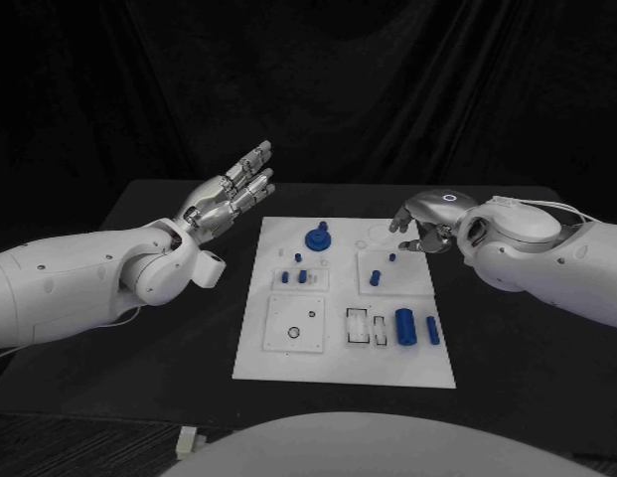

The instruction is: Assemble the parts on the task board

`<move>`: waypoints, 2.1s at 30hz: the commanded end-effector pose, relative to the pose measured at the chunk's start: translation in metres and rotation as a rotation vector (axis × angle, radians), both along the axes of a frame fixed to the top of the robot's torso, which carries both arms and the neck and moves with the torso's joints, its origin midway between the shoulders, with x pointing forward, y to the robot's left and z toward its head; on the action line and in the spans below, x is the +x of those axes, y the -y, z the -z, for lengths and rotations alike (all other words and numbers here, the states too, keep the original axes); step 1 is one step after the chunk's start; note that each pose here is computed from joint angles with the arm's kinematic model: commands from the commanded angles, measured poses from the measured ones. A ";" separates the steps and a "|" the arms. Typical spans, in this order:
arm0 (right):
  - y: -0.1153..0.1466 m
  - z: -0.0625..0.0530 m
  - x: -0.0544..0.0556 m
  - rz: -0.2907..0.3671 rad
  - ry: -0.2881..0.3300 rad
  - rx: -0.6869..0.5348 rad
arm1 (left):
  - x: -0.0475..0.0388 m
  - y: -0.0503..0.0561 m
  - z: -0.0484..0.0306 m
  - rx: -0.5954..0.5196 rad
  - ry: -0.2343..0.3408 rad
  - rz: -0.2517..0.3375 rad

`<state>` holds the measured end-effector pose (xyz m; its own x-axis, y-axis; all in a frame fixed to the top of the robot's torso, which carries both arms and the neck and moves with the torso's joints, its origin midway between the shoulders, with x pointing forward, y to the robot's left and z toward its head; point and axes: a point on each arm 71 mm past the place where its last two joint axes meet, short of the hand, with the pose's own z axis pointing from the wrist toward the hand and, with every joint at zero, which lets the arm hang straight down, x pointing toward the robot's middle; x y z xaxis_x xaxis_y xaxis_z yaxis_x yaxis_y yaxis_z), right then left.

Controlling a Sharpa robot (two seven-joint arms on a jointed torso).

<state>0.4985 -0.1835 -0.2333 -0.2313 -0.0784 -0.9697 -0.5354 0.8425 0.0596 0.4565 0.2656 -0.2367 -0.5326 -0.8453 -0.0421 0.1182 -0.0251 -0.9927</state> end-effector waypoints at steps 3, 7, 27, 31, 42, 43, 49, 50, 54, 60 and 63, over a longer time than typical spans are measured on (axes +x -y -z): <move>0.000 0.010 -0.001 -0.005 -0.012 -0.027 | -0.0030 0.001 -0.0066 -0.076 0.060 0.012; 0.000 0.016 0.000 -0.001 -0.020 -0.032 | -0.0038 0.001 -0.0060 -0.074 0.050 0.016; -0.011 0.042 -0.002 -0.019 -0.068 -0.046 | -0.0046 0.002 -0.0008 -0.069 0.022 0.028; -0.013 0.048 -0.003 -0.024 -0.079 -0.049 | -0.0049 0.002 -0.0002 -0.072 0.025 0.028; -0.017 0.057 -0.002 -0.026 -0.085 -0.050 | -0.0062 0.000 0.0048 -0.070 0.016 0.023; -0.017 0.057 -0.002 -0.025 -0.082 -0.048 | -0.0065 0.000 0.0055 -0.070 0.015 0.023; -0.017 0.057 -0.001 -0.023 -0.072 -0.041 | -0.0078 -0.001 0.0089 -0.069 0.005 0.023; -0.017 0.057 -0.001 -0.022 -0.071 -0.041 | -0.0080 -0.001 0.0093 -0.068 0.004 0.023; -0.017 0.057 -0.001 -0.019 -0.072 -0.043 | -0.0083 -0.001 0.0102 -0.068 0.000 0.024; -0.015 0.058 0.000 -0.009 -0.083 -0.056 | -0.0083 -0.001 0.0114 -0.068 -0.005 0.028; -0.015 0.059 0.000 -0.006 -0.087 -0.060 | -0.0082 -0.001 0.0119 -0.068 -0.008 0.030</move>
<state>0.5011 -0.1663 -0.2840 -0.2842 -0.1104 -0.9524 -0.5442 0.8364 0.0655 0.4492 0.2682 -0.2522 -0.5479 -0.8365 0.0017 0.0716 -0.0490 -0.9962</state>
